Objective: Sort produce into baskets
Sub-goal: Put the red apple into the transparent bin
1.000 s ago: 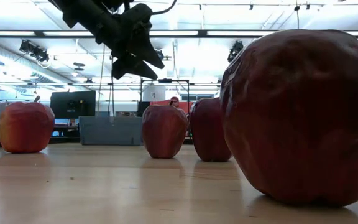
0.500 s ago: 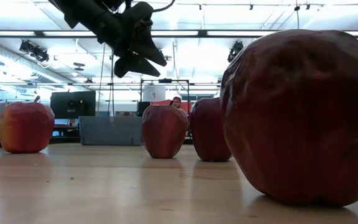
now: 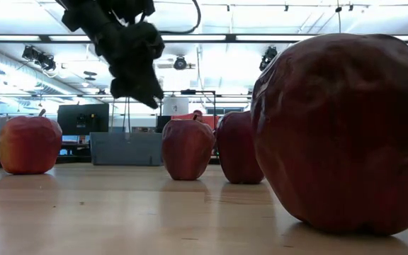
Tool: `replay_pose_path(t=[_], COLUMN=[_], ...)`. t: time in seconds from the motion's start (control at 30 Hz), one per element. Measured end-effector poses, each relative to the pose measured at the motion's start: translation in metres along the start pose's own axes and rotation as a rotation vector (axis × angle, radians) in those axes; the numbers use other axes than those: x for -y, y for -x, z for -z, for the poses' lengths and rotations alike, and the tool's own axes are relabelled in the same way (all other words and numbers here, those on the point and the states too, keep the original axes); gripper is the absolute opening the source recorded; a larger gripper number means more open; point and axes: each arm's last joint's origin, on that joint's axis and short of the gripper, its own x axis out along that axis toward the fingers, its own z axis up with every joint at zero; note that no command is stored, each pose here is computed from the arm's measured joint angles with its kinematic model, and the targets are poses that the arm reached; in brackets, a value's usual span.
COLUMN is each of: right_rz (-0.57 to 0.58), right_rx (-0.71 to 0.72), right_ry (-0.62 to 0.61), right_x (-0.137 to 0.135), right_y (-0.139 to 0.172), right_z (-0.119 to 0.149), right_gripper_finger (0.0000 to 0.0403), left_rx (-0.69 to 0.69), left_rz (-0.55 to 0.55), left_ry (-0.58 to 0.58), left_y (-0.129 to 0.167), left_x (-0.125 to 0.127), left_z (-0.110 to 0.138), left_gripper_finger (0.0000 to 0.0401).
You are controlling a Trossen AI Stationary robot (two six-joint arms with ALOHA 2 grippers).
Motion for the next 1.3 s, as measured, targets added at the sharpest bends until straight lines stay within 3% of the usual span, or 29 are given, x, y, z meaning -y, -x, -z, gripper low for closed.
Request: replay_pose_path(t=[0.13, 0.37, 0.53, 0.8, 1.0, 1.1, 1.3], right_rz=[-0.105, -0.294, -0.282, -0.407, -0.293, -0.308, -0.348], right_rx=[0.123, 0.156, 0.114, 0.124, 0.189, 0.206, 0.238], right_ry=[0.095, 0.292, 0.295, 0.386, 0.417, 0.444, 0.611], right_x=[-0.028, -0.089, -0.102, -0.125, -0.124, -0.126, -0.129], right_y=[-0.003, -0.047, -0.080, -0.105, -0.126, -0.128, -0.123], right_z=[-0.034, -0.088, -0.112, -0.120, -0.123, -0.126, -0.126], right_gripper_finger=[0.0395, 0.0394, 0.0394, 0.0399, 0.0400, 0.0400, 0.0400], left_rx=[-0.013, -0.043, -0.094, -0.162, -0.166, -0.167, -0.176], left_rz=[-0.007, 0.046, 0.088, 0.097, 0.098, 0.099, 0.168], left_ry=[-0.028, -0.033, -0.108, -0.210, -0.227, -0.196, -0.187], left_y=[0.000, 0.000, 0.001, 0.002, 0.002, 0.002, 0.003], left_x=[-0.001, 0.002, 0.007, 0.011, 0.011, 0.012, 0.020], left_z=[0.001, 0.003, 0.009, 0.018, 0.019, 0.019, 0.021], left_gripper_finger=[0.0202, 0.0201, 0.0201, 0.0202, 0.0202, 0.0202, 0.0202])
